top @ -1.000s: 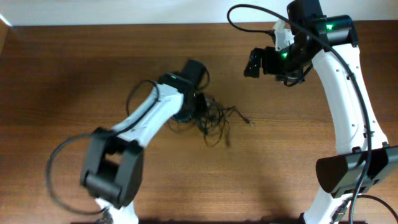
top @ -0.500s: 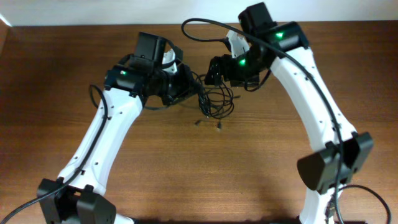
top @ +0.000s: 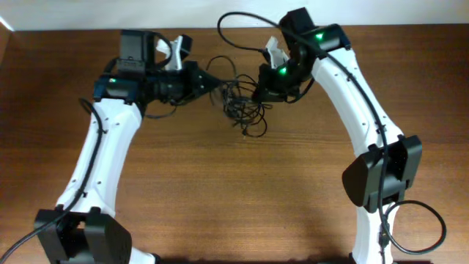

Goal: Untangle cables

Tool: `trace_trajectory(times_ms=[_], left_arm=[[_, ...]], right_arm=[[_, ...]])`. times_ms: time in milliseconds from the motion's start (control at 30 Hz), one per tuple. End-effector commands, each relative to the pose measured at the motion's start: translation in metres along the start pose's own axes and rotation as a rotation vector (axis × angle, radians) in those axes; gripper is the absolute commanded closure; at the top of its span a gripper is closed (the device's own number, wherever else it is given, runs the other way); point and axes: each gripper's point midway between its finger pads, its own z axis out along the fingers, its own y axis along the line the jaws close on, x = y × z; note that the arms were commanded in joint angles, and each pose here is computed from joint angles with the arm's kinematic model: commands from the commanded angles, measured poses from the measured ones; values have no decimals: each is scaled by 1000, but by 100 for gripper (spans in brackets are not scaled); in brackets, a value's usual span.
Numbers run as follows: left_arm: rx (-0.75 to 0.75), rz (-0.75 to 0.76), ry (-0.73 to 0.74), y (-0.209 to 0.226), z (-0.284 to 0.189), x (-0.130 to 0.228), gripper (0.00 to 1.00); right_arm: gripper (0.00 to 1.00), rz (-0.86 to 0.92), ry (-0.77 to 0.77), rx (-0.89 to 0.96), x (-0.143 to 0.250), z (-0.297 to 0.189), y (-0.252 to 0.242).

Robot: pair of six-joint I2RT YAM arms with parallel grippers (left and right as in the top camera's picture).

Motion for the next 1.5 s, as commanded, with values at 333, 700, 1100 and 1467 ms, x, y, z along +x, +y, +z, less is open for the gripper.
trace_trajectory(times_ms=[333, 700, 1100, 1467], left_arm=[[-89, 173, 7, 28, -42, 8, 100], [133, 64, -35, -20, -38, -9, 100], [159, -229, -86, -27, -40, -30, 100], [240, -256, -84, -43, -45, -37, 100]], right_arm=[[34, -159, -52, -140, -9, -49, -25], [29, -270, -93, -191, 0, -57, 77], [51, -199, -144, -101, 0, -14, 121], [66, -177, -126, -67, -1, 18, 123]])
